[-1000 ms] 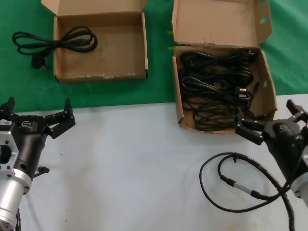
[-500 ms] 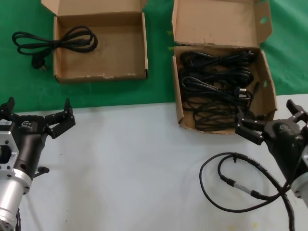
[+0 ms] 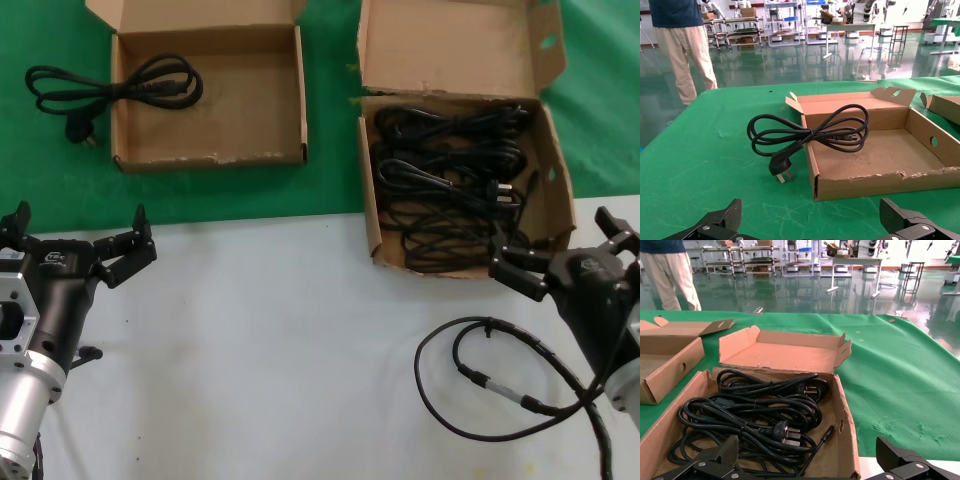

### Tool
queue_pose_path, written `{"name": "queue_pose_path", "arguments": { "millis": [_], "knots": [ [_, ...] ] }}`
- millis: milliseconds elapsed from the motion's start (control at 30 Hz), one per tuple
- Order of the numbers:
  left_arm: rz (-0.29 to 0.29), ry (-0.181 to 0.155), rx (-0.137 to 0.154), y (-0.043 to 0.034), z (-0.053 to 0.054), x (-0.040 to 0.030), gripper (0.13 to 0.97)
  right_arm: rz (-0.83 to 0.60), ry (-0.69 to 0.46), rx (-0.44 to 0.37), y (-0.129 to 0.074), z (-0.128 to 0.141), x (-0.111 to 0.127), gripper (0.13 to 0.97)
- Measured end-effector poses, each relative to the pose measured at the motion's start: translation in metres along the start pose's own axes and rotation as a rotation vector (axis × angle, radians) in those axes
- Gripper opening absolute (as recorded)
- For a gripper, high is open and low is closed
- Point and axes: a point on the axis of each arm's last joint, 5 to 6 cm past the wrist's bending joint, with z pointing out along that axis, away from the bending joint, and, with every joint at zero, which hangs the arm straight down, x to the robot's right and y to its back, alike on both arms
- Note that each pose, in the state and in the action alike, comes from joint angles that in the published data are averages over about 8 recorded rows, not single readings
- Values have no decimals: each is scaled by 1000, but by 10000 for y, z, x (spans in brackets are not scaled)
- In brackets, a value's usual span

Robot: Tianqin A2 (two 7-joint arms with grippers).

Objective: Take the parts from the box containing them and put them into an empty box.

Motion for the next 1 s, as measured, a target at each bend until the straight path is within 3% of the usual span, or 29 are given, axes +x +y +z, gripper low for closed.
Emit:
{"name": "queue_pose_path", "arguments": {
  "millis": [1000],
  "knots": [
    [0, 0, 0, 0, 0, 0, 966, 0, 0, 0, 0, 0, 0, 966]
  ]
}}
